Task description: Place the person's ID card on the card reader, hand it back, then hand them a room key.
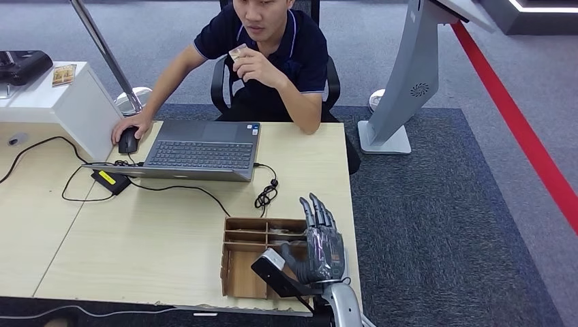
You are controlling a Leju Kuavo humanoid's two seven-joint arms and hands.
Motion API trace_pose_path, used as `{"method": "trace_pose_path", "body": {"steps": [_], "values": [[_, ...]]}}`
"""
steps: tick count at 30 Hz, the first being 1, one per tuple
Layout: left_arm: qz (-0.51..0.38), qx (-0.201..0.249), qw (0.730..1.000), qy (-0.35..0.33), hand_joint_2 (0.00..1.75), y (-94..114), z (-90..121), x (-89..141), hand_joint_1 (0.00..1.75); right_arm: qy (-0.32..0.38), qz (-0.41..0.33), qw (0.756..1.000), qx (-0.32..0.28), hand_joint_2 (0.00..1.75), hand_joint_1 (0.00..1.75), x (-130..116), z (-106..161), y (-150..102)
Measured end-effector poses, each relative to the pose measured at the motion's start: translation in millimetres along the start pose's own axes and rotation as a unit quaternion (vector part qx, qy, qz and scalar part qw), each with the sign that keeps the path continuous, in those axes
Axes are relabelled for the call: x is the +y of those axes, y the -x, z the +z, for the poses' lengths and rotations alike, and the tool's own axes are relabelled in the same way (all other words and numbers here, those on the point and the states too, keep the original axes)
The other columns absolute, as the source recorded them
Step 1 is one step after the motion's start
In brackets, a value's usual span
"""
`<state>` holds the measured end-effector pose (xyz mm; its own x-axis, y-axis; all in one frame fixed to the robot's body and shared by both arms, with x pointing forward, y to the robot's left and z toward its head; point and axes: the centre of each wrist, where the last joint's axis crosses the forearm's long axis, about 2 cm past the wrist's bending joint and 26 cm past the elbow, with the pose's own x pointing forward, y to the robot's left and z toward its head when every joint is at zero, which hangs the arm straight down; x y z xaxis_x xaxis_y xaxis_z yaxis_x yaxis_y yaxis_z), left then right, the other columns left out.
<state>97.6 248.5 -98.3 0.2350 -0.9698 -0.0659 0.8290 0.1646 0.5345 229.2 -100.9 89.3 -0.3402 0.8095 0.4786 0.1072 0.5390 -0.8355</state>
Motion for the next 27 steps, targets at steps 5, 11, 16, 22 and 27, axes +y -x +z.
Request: {"method": "trace_pose_path", "body": {"steps": [5, 11, 16, 22, 27], "values": [[0.0, 0.0, 1.0, 0.0, 0.0, 0.0, 0.0, 0.1, 0.0, 0.0, 0.0, 1.0, 0.0, 1.75, 0.41, -0.2, -0.3, 0.0], [-0.001, 0.0, 1.0, 0.001, 0.0, -0.1, -0.2, 0.4, 0.0, -0.001, -0.002, 1.0, 0.001, 1.75, 0.49, -0.7, -1.8, 0.0], [-0.001, 0.0, 1.0, 0.001, 0.0, -0.1, -0.2, 0.4, 0.0, -0.001, -0.002, 1.0, 0.001, 1.75, 0.58, -0.9, -2.4, -0.1], [-0.001, 0.0, 1.0, 0.001, 0.0, -0.1, -0.2, 0.5, 0.0, -0.003, -0.004, 1.0, 0.005, 1.75, 0.64, -1.3, -3.3, -0.4], [-0.001, 0.0, 1.0, 0.001, 0.0, -0.2, -0.3, 0.7, 0.0, -0.005, -0.007, 1.0, 0.007, 1.75, 0.65, -1.4, -3.3, -0.7]]}}
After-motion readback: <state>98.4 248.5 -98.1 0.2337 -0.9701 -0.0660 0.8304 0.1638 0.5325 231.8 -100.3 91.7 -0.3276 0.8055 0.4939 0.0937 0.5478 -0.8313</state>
